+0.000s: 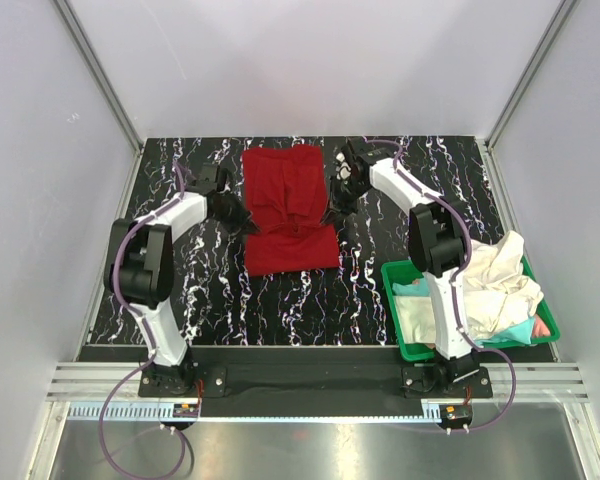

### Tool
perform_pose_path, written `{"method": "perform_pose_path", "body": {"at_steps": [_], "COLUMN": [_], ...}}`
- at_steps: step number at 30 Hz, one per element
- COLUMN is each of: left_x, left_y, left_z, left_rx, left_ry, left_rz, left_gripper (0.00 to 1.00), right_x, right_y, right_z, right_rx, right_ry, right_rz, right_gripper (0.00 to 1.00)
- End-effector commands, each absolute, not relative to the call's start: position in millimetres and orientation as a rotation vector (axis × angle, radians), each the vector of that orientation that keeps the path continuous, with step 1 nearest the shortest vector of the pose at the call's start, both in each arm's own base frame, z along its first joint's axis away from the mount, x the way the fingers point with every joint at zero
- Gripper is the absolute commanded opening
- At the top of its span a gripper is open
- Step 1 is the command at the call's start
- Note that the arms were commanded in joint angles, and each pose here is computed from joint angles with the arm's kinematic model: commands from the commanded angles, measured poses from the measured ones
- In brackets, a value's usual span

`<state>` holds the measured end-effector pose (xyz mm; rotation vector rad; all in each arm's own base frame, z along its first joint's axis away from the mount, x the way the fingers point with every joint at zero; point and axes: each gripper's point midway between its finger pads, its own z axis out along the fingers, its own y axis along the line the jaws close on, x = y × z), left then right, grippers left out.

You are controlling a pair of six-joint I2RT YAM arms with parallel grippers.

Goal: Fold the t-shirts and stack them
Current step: Fold the tshirt

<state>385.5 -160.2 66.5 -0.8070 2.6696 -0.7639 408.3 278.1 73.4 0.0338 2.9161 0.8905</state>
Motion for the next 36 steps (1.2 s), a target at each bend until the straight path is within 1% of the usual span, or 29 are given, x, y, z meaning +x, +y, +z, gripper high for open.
{"method": "perform_pose_path", "body": {"at_steps": [1, 12, 24, 27, 28, 29, 30, 32, 33, 34, 36], "left_x": [411, 427, 445, 448, 448, 448, 449, 449, 450, 456, 455], "left_y": [-167, -146, -149, -150, -150, -150, -150, -149, -147, -141, -130], "left_z": [81, 75, 73, 70, 70, 68, 67, 65, 66, 70, 78], "left_rx": [-0.763, -0.827, -0.82, -0.823, -0.823, -0.827, -0.828, -0.814, -0.804, -0.795, -0.738], "left_ry": [2.61, 2.579, 2.568, 2.574, 2.576, 2.58, 2.58, 2.588, 2.589, 2.572, 2.572], "left_rz": [-0.861, -0.848, -0.893, -0.895, -0.899, -0.898, -0.896, -0.883, -0.866, -0.813, -0.714], "left_gripper": [0.0, 0.0, 0.0, 0.0, 0.07, 0.1, 0.11, 0.18, 0.24, 0.33, 0.41], "right_x": [417, 443, 462, 464, 464, 466, 466, 472, 474, 480, 492], "right_y": [277, 271, 275, 276, 277, 277, 276, 275, 273, 274, 266], "right_z": [79, 74, 67, 66, 66, 66, 65, 63, 62, 65, 65], "right_rx": [-0.006, 0.033, 0.055, 0.057, 0.055, 0.06, 0.064, 0.072, 0.082, 0.082, 0.097], "right_ry": [2.916, 2.883, 2.861, 2.856, 2.856, 2.853, 2.853, 2.841, 2.837, 2.816, 2.781], "right_rz": [0.899, 0.934, 1.009, 1.021, 1.027, 1.028, 1.03, 1.032, 1.03, 1.039, 1.043], "right_gripper": [0.0, 0.0, 0.0, 0.03, 0.04, 0.05, 0.09, 0.13, 0.2, 0.23, 0.33]}}
